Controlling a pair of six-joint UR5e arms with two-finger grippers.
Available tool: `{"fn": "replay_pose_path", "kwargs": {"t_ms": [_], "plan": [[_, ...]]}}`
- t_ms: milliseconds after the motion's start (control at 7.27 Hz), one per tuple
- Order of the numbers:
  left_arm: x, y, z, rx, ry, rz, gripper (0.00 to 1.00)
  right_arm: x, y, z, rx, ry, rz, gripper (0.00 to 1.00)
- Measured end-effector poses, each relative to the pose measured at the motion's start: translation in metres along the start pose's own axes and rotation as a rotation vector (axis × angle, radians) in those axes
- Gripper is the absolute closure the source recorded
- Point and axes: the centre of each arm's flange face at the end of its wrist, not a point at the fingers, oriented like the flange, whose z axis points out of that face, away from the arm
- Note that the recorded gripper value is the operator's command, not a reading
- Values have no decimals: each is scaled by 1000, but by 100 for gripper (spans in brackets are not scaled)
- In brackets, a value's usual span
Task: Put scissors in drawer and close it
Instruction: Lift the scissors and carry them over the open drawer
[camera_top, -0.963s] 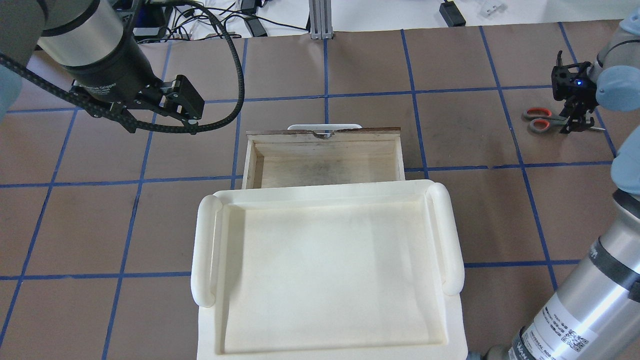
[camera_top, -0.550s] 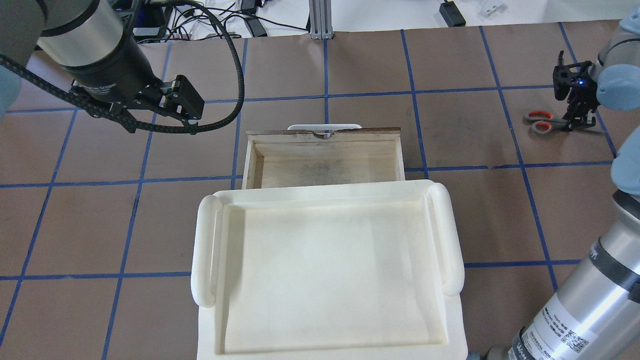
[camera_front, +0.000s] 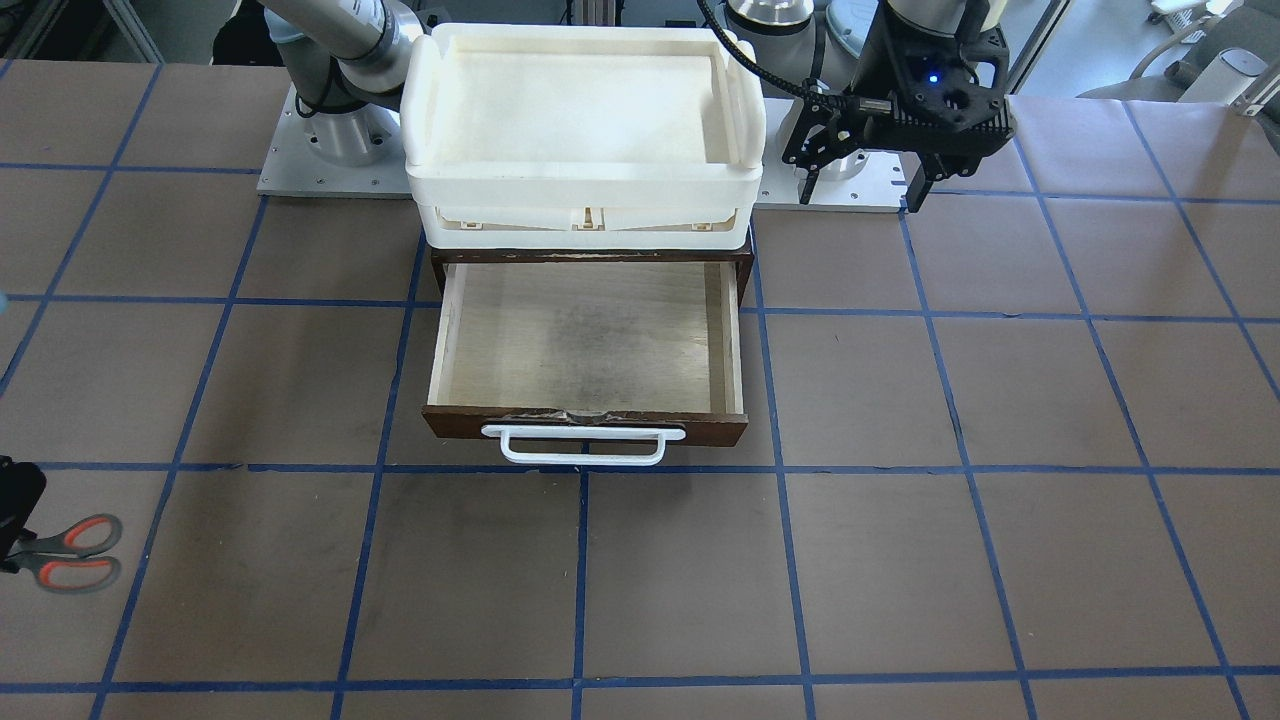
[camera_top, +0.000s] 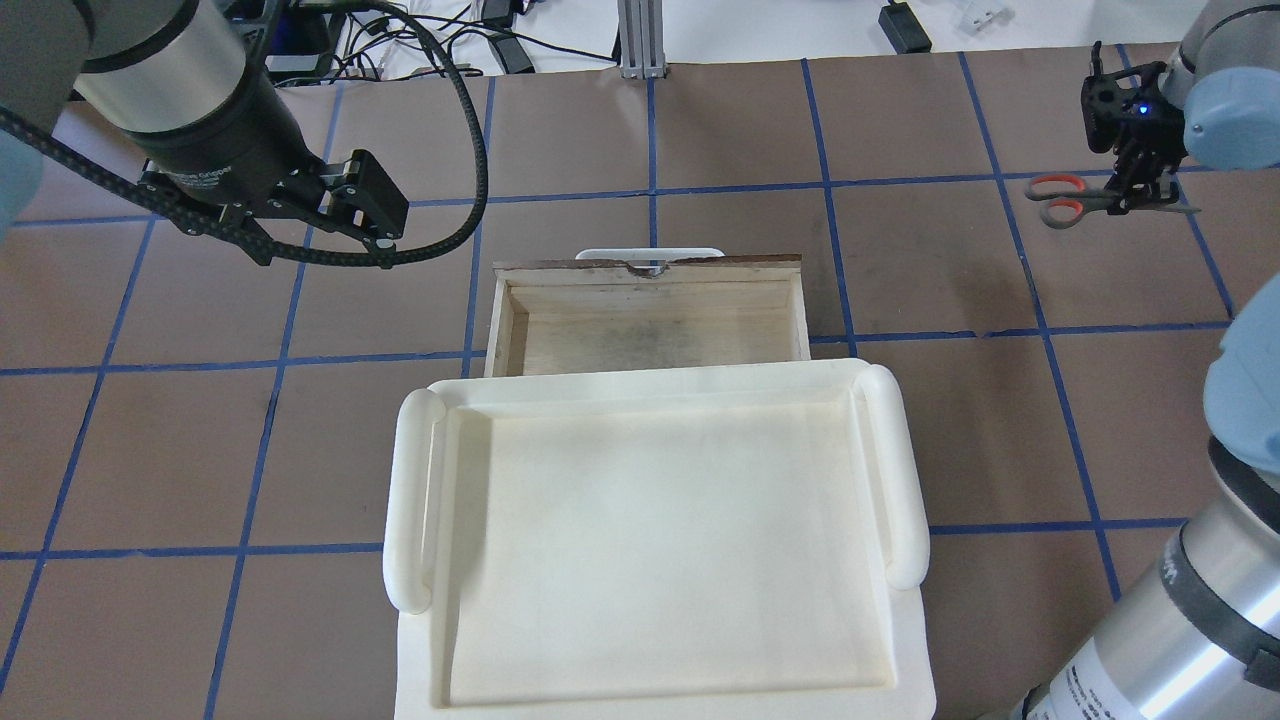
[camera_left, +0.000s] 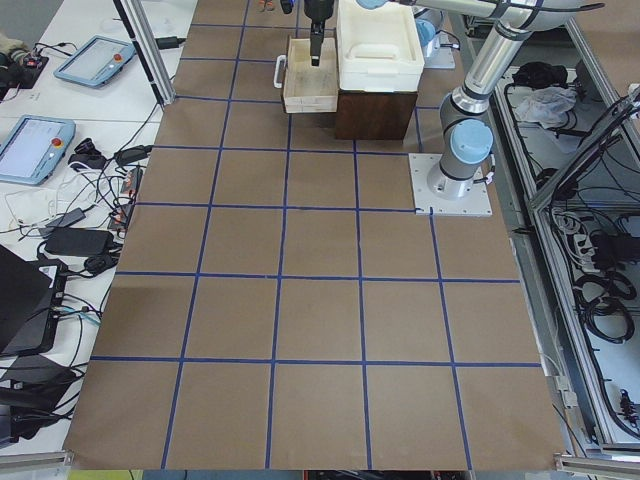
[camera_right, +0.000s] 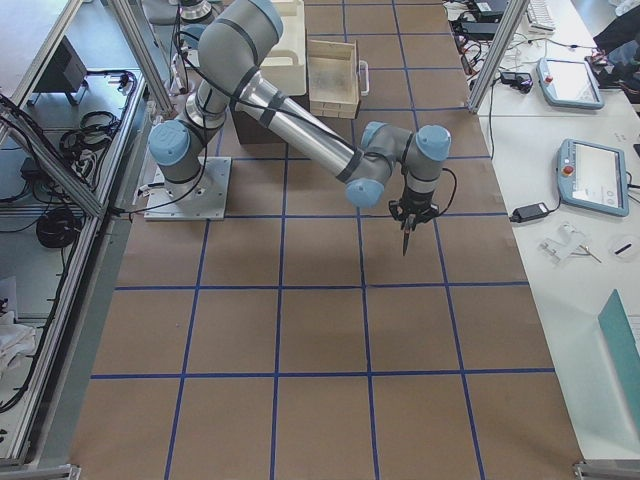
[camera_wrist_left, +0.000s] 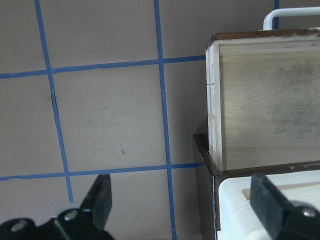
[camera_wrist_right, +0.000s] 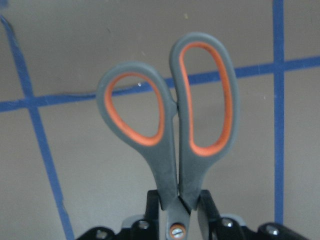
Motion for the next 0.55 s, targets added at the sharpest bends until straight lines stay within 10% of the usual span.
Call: {"fn": "replay_pose_path", "kwargs": {"t_ms": [550], "plan": [[0,0,0,1,0,0,0,-68,-214,-136,42,43,-148,100]]}}
